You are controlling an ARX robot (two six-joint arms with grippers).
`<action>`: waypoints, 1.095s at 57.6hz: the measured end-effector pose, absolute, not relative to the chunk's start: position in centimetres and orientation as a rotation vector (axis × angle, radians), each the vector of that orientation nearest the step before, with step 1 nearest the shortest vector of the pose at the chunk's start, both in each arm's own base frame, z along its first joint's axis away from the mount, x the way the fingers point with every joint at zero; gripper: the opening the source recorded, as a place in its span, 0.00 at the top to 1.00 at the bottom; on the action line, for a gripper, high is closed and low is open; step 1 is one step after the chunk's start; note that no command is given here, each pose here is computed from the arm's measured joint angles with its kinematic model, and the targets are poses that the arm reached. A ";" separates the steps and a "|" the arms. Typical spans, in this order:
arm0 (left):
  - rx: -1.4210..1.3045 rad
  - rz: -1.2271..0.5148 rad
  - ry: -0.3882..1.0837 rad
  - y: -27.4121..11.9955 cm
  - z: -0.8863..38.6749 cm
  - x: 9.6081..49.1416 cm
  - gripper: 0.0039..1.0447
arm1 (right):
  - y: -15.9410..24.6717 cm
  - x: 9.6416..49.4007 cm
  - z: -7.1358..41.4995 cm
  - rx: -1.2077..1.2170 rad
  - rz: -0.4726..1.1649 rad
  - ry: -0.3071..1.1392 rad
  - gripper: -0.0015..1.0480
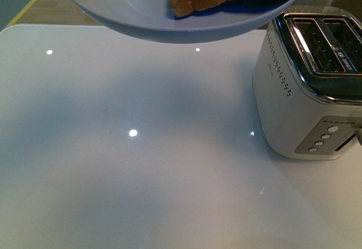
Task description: Left arm holds plate, right arm toasts bread
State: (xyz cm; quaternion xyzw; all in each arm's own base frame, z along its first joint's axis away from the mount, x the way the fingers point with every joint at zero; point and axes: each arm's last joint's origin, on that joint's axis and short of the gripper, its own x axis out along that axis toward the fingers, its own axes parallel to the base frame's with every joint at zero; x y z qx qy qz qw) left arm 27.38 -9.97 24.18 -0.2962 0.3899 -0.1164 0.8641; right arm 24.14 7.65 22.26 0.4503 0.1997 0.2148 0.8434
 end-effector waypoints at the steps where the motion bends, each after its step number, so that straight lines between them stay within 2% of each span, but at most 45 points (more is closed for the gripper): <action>1: -0.621 -0.246 0.818 -10.0 24.2 27.4 0.98 | 7.5 24.1 22.5 0.954 0.455 0.413 0.97; 9: -0.623 -0.247 0.819 -9.9 24.2 27.4 0.98 | 4.7 23.8 25.8 0.980 0.423 0.266 0.97; 15: -0.624 -0.249 0.820 -9.9 24.2 27.4 0.98 | 2.6 23.6 28.4 0.923 0.292 0.148 0.97; 27: -0.624 -0.251 0.821 -10.0 24.2 27.4 0.98 | 2.3 24.6 28.8 0.521 0.048 0.029 0.97; 32: -0.624 -0.250 0.821 -9.9 24.2 27.4 0.98 | 2.6 25.7 27.4 0.315 0.008 0.052 0.97; 42: -0.625 -0.250 0.820 -9.9 24.2 27.4 0.98 | 3.6 27.3 23.8 0.080 -0.013 0.143 0.97; 50: -0.625 -0.249 0.821 -9.8 24.2 27.4 0.98 | 4.6 27.9 21.6 -0.050 -0.020 0.188 0.97; 63: -0.627 -0.248 0.821 -9.8 24.1 27.4 0.98 | 5.5 28.3 19.2 -0.113 0.003 0.268 0.97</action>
